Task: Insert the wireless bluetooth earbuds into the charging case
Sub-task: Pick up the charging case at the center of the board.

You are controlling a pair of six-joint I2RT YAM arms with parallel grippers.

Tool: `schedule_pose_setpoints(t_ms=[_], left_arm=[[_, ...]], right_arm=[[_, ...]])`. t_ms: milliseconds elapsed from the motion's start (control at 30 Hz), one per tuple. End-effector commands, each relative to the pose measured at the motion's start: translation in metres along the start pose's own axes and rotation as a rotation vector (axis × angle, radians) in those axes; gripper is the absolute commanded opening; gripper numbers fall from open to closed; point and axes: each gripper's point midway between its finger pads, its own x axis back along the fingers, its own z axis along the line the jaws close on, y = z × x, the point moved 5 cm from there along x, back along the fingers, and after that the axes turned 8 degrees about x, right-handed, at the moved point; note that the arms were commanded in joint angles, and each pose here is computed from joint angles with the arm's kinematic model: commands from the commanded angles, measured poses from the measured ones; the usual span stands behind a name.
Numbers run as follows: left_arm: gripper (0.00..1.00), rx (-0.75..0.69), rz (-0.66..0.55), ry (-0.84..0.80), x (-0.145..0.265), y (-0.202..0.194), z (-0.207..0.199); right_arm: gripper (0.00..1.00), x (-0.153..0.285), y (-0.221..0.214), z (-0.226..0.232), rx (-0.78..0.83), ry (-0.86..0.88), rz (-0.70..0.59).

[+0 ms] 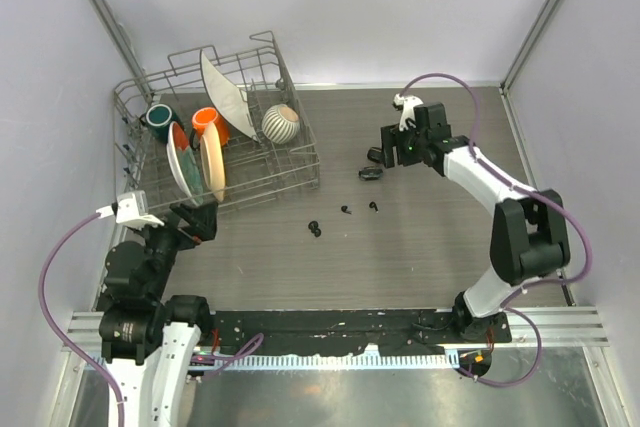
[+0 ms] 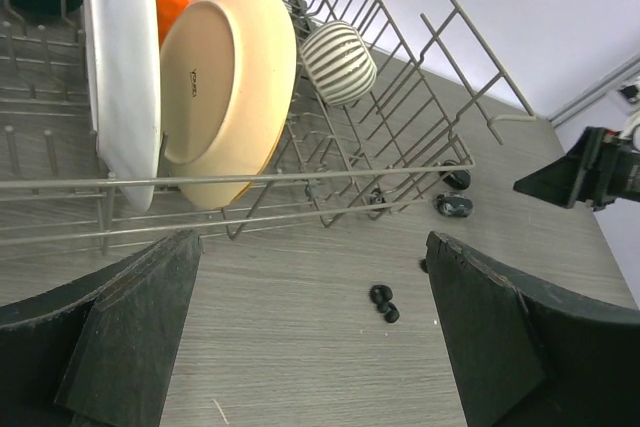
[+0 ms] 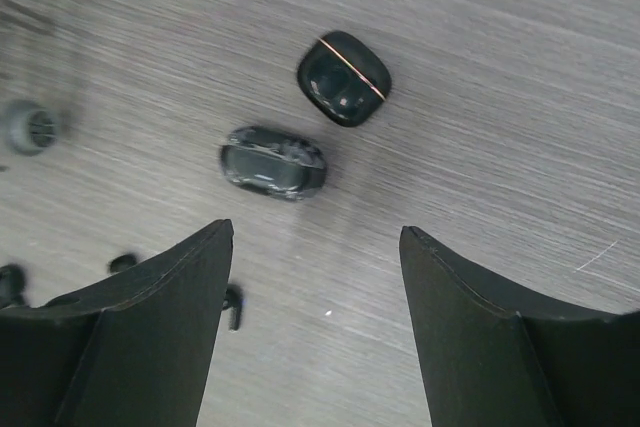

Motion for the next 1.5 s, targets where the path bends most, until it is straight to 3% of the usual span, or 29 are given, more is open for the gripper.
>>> schedule_pose_setpoints(t_ms=[0, 233, 533, 733, 867, 1000, 1467], left_arm=[[1.0, -0.005, -0.011, 0.015, -0.004, 0.003, 0.001], [1.0, -0.007, 0.013, 0.015, -0.007, 0.001, 0.001], [1.0, 0.007, -0.025, -0.014, 0.002, 0.002, -0.001], [1.0, 0.005, -0.04, -0.039, 0.005, 0.002, -0.003], [1.0, 0.0, -0.037, -0.044, 0.004, 0.002, -0.004], [1.0, 0.0, -0.035, -0.052, 0.005, 0.002, -0.005], [1.0, -0.004, -0.055, -0.059, 0.007, 0.004, -0.006]], right_arm=[[0.73, -0.017, 0.002, -0.02, 0.062, -0.114, 0.043], [0.73, -0.035, -0.001, -0.021, 0.086, -0.106, -0.027], [0.79, -0.047, 0.003, -0.021, 0.276, -0.068, -0.149], [0.75, -0.063, 0.006, -0.03, 0.423, -0.062, -0.118], [0.73, -0.081, -0.006, -0.025, 0.524, 0.039, -0.067], [0.72, -0.093, 0.004, -0.027, 0.577, 0.063, -0.092], [0.66, -0.119, 0.0, -0.03, 0.627, 0.086, -0.062]])
